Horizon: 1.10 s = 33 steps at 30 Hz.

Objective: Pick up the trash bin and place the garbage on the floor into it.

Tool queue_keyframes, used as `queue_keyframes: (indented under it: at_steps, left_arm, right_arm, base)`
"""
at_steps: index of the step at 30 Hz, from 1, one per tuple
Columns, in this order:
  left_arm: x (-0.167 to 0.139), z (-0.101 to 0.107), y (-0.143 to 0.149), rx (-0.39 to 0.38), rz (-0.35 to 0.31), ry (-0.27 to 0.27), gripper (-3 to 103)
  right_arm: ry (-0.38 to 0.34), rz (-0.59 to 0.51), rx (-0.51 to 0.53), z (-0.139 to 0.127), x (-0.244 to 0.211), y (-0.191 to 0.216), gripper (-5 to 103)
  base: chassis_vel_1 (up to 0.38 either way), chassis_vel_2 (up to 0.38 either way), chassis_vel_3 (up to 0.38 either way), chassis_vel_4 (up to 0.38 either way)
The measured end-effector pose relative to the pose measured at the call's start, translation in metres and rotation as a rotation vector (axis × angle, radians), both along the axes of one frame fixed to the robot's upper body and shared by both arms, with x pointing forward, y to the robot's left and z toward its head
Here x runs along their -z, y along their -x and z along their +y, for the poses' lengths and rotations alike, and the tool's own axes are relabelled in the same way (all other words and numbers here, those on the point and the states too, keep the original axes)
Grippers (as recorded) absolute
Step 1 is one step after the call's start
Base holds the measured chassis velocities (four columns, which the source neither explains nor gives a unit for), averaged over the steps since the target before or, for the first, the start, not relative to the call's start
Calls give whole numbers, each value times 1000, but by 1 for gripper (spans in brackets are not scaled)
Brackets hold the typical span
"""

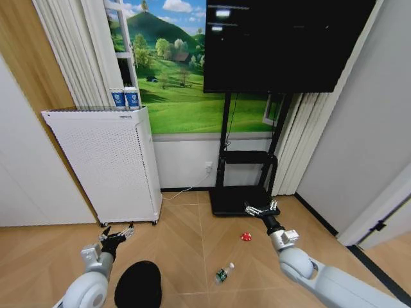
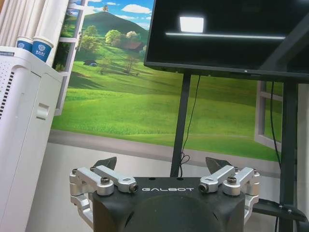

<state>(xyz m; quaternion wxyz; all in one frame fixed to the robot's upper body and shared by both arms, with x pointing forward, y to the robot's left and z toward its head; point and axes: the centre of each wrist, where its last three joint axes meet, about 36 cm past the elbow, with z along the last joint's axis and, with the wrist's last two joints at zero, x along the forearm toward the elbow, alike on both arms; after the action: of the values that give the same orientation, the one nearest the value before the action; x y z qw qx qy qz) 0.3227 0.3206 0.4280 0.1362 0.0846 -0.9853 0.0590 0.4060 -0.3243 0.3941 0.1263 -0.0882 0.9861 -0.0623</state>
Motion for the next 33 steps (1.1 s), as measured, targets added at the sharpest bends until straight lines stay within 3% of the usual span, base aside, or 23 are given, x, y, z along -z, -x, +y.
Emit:
queue_keyframes:
  at_steps: [6,18,33]
  left_arm:
    - [20,-3,29,-10,51,20,100]
    - [51,-9,59,-70,101,43,100]
    - [102,-40,116,-109,202,74,100]
  right_arm:
    - [-1,4,13,-1,3,0,100]
    - [8,15,21,-3,15,2,100]
    - [22,30,32,-7,30,1,100]
  base:
    - [0,0,0,0]
    - [0,0,0,0]
    - [0,0,0,0]
